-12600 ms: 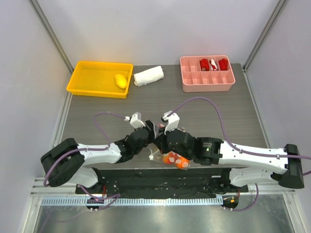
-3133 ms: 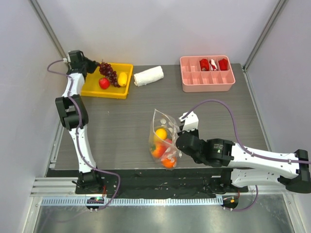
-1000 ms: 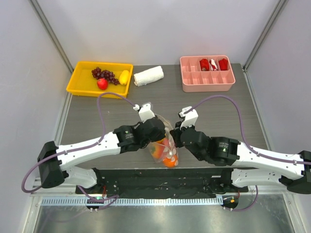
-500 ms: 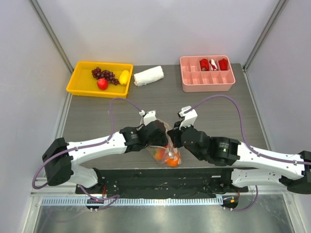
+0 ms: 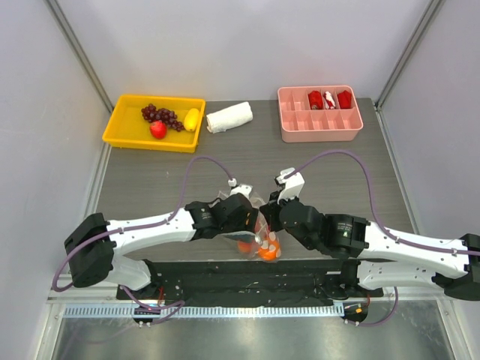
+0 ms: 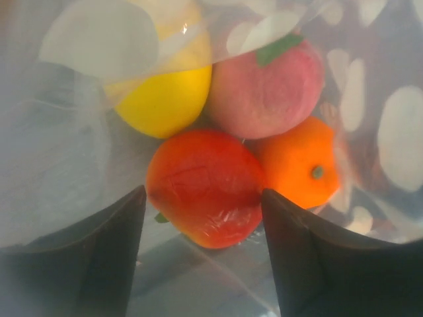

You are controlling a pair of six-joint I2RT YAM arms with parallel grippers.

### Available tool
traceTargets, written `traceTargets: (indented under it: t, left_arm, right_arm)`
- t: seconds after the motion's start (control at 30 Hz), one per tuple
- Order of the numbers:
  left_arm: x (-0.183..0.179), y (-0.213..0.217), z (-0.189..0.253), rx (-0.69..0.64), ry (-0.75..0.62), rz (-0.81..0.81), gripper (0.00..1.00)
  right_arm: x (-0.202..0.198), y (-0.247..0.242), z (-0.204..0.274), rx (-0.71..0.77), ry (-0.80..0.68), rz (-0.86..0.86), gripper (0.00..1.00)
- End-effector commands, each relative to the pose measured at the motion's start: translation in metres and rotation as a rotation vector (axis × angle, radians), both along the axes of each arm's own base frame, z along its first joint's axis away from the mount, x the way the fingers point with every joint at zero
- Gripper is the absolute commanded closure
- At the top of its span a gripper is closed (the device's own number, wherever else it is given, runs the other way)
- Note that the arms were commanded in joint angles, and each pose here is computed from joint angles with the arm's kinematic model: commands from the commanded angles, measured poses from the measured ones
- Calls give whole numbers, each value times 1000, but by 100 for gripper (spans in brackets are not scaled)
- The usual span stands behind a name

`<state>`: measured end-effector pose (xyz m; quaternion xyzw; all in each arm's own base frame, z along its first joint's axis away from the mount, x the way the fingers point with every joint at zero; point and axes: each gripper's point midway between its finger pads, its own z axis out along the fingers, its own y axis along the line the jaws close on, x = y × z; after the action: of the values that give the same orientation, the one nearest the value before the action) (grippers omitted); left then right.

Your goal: Open the zip-top bag and remove the fake food

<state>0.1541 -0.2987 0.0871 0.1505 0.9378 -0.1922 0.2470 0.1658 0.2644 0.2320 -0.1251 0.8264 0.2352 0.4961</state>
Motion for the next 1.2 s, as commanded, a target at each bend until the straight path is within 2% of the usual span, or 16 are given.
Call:
traceTargets:
  t: [0.0, 0.17, 0.2, 0.33, 0.53, 0.6, 0.63, 0.73, 0.9, 0.93, 1.03, 1.1, 1.13, 1.17]
  left_arm:
    - [-3, 1, 4, 10, -43, -113, 29]
    - [-9, -6, -17, 21, -6, -141, 26]
    - [-13, -14, -19, -10, 12, -160, 25]
    - [-20, -15, -50, 37, 90, -147, 22]
    - [-18, -15, -54, 32, 94, -109, 26]
    - [-14, -18, -40, 7, 66, -103, 33]
    - [-14, -14, -37, 18, 61, -98, 45]
    - [-7, -10, -9, -13, 3, -77, 60]
    - [5, -4, 47, -121, -132, -46, 76]
    - [6, 1, 64, -167, -174, -36, 83]
    - [6, -3, 102, -318, -265, -59, 90]
    - [-2, -10, 114, -416, -296, -121, 92]
    - [-5, -10, 118, -446, -309, -137, 97]
    - [-9, -6, 122, -475, -325, -149, 99]
  right_arm:
    - [2, 6, 8, 52, 0, -10, 99]
    - [2, 9, -2, 27, 10, -8, 99]
    - [2, 10, -2, 30, 11, -8, 98]
    - [1, 9, -12, 11, 24, -8, 99]
    - [0, 7, -16, 8, 25, -10, 98]
    - [0, 6, -15, 12, 25, -12, 99]
    - [1, 5, -15, 12, 23, -13, 99]
    - [1, 1, -12, 16, 13, -20, 98]
    - [6, -12, -11, -9, -20, -60, 99]
    - [10, -17, -11, -24, -36, -80, 99]
    - [12, -24, -11, -45, -50, -103, 98]
    - [12, -25, -9, -43, -54, -103, 98]
    - [12, -26, -9, -43, -55, -102, 99]
    - [13, -27, -8, -45, -58, -104, 99]
